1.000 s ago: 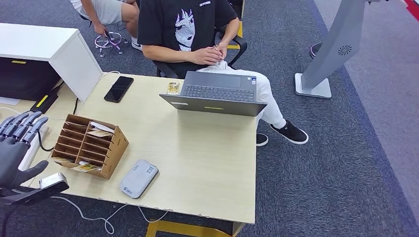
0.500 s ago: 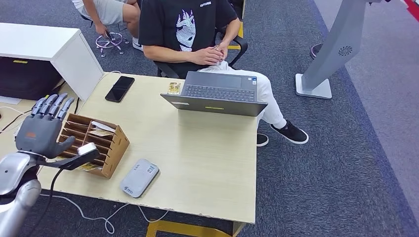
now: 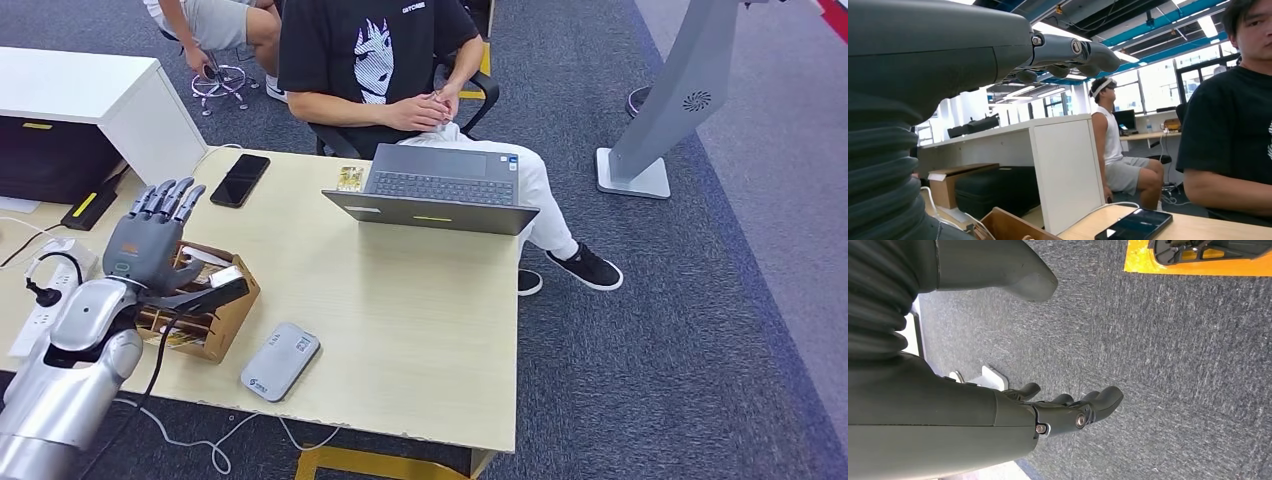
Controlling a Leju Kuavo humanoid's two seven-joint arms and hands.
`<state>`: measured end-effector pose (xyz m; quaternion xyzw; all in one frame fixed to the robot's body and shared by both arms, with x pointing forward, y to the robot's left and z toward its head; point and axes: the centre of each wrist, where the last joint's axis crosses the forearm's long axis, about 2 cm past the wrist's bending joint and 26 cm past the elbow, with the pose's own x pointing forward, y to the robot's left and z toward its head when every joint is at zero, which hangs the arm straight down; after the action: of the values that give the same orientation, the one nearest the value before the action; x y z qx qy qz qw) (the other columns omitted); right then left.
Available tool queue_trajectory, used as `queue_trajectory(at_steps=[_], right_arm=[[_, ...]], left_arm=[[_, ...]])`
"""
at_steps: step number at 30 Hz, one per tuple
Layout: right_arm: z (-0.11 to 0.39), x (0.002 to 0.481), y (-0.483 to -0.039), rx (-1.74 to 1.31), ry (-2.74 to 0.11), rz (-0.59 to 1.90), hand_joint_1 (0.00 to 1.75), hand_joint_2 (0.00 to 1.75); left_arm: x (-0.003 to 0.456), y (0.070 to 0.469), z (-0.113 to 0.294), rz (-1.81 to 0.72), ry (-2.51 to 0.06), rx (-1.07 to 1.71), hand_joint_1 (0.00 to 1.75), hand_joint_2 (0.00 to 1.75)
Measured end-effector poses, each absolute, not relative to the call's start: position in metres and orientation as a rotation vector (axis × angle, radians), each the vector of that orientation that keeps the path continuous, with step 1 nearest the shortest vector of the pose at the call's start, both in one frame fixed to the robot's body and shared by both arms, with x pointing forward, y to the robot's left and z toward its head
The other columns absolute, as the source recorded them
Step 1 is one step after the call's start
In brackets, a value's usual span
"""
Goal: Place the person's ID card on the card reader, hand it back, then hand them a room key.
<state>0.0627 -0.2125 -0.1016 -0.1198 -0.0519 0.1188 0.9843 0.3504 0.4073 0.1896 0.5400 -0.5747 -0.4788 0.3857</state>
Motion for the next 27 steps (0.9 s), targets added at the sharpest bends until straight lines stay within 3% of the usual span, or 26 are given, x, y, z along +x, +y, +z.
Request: queue_trajectory(at_steps=[27], right_arm=[[-0.102, 0.0612, -0.2132, -0.233, -0.098, 0.217, 0.0, 1.75]], left_arm=[[0.3573, 0.4002, 0.1893, -1.212, -1.481, 1.352, 0.0, 1.75]])
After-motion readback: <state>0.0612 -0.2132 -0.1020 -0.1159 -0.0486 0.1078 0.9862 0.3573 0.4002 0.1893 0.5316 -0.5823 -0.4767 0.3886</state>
